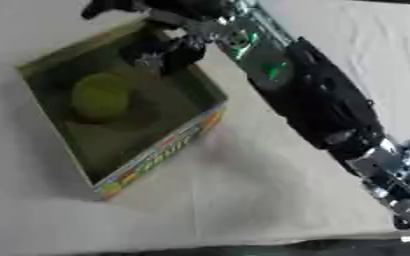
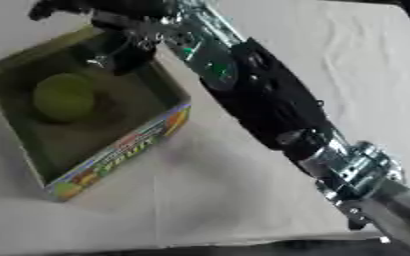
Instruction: Pick up objects on the table and place them in the box.
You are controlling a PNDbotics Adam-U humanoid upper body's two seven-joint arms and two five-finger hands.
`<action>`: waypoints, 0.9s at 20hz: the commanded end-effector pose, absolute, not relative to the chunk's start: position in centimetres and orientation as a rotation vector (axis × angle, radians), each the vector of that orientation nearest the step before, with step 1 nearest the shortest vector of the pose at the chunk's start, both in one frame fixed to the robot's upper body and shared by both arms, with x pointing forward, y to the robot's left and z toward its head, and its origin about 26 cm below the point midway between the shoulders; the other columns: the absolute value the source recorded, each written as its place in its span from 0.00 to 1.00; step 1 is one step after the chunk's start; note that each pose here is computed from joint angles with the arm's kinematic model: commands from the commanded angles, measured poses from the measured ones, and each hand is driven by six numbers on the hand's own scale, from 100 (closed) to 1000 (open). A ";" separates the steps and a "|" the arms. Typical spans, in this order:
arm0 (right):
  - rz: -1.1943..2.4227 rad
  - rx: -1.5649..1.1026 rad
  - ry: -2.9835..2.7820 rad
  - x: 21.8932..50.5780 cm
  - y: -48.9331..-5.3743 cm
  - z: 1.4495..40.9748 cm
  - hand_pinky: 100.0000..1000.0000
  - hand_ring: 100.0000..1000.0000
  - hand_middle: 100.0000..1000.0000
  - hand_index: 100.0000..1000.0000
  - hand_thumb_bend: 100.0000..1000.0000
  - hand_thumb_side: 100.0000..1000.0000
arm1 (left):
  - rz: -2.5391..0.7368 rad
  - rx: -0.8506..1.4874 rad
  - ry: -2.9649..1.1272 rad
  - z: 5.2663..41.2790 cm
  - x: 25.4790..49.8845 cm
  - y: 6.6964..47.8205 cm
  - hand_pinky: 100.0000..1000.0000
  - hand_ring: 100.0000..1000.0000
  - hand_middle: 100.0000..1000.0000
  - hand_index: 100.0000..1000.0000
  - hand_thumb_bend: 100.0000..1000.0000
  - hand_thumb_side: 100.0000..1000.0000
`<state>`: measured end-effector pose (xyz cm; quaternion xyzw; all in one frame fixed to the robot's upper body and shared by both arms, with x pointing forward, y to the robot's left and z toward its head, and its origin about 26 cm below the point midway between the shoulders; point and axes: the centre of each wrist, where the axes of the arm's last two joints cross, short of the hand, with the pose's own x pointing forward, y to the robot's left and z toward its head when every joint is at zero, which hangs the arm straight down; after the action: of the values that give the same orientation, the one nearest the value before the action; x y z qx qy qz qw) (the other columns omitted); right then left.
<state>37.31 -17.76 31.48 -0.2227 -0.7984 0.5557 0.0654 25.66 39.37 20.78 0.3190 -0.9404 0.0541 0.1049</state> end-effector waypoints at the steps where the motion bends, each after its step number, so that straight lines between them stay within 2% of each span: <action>1: 1.491 -0.643 -2.562 34.7 -20.8 35.4 0.88 0.80 0.76 0.91 0.00 0.07 | 0.121 0.980 -2.801 22.0 25.2 39.8 0.58 0.59 0.57 0.78 0.00 0.48; 2: 1.418 -0.602 -2.591 34.0 -22.1 36.1 0.89 0.80 0.75 0.90 0.00 0.43 | 0.121 0.986 -2.799 22.0 25.2 39.9 0.58 0.59 0.57 0.78 0.00 0.49; 3: 1.357 -0.561 -2.610 33.3 -23.2 36.6 0.89 0.80 0.75 0.90 0.00 0.18 | 0.122 0.990 -2.798 21.9 25.2 39.9 0.58 0.59 0.57 0.78 0.00 0.48; 4: 1.299 -0.532 -2.618 32.6 -24.4 36.8 0.89 0.79 0.73 0.87 0.00 0.32 | 0.121 0.998 -2.796 21.9 25.1 40.0 0.58 0.59 0.57 0.78 0.00 0.48; 6: 1.195 -0.497 -2.630 31.1 -26.9 36.7 0.90 0.79 0.73 0.88 0.00 0.35 | 0.118 1.018 -2.788 21.8 24.9 40.2 0.58 0.59 0.57 0.78 0.00 0.47; 7: 1.143 -0.492 -2.633 30.3 -28.2 36.5 0.90 0.79 0.74 0.89 0.00 0.64 | 0.115 1.029 -2.784 21.7 24.8 40.3 0.58 0.59 0.56 0.78 0.00 0.45; 8: 1.097 -0.496 -2.633 29.4 -29.3 36.3 0.90 0.79 0.74 0.89 0.00 0.36 | 0.114 1.038 -2.783 21.6 24.8 40.4 0.58 0.59 0.56 0.78 0.00 0.46; 10: 1.006 -0.536 -2.640 28.3 -31.4 35.8 0.90 0.79 0.74 0.89 0.00 0.35 | 0.116 1.048 -2.782 21.5 24.7 40.5 0.58 0.59 0.56 0.78 0.00 0.45; 13: 0.878 -0.590 -2.687 27.4 -34.1 34.7 0.90 0.79 0.75 0.88 0.00 0.41 | 0.126 1.062 -2.774 21.1 24.5 40.5 0.58 0.59 0.57 0.78 0.00 0.45; 18: 0.698 -0.668 -2.772 26.6 -37.1 32.1 0.89 0.78 0.74 0.85 0.00 0.41 | 0.144 1.074 -2.766 20.7 24.4 40.6 0.58 0.59 0.57 0.78 0.00 0.45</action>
<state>27.29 -36.82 30.75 -0.2151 -0.9353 0.2431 0.1410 24.77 40.32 19.91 0.3553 -0.9275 0.0516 0.1040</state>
